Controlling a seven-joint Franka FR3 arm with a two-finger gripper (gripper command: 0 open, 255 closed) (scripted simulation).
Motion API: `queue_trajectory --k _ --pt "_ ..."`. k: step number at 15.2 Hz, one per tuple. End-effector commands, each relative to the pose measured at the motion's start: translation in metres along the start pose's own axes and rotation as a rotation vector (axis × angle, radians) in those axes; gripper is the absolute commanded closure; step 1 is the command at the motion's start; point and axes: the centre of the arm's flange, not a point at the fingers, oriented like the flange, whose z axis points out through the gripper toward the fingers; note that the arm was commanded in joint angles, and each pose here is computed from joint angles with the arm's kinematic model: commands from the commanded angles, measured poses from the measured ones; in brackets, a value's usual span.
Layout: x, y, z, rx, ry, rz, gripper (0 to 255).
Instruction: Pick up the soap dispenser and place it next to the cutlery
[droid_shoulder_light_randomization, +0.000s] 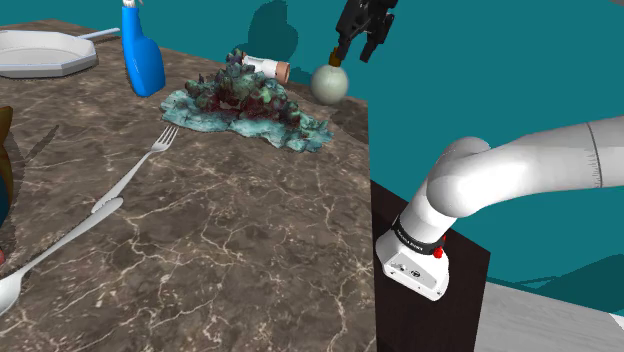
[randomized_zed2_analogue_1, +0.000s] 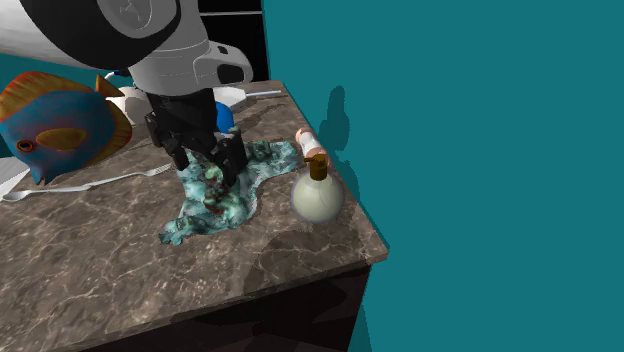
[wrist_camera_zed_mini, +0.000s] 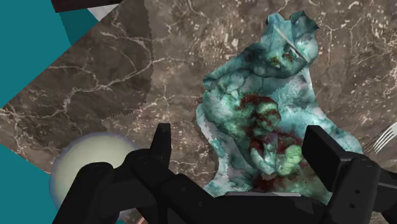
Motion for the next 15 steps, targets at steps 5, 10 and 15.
queue_trajectory --k 5,10,15 --pt "0.045 0.031 0.004 -0.02 -0.031 0.022 0" --pt "0.1 0.071 0.009 -0.045 -0.07 0.05 0" --pt "0.154 0.113 0.016 -0.07 -0.11 0.078 0"
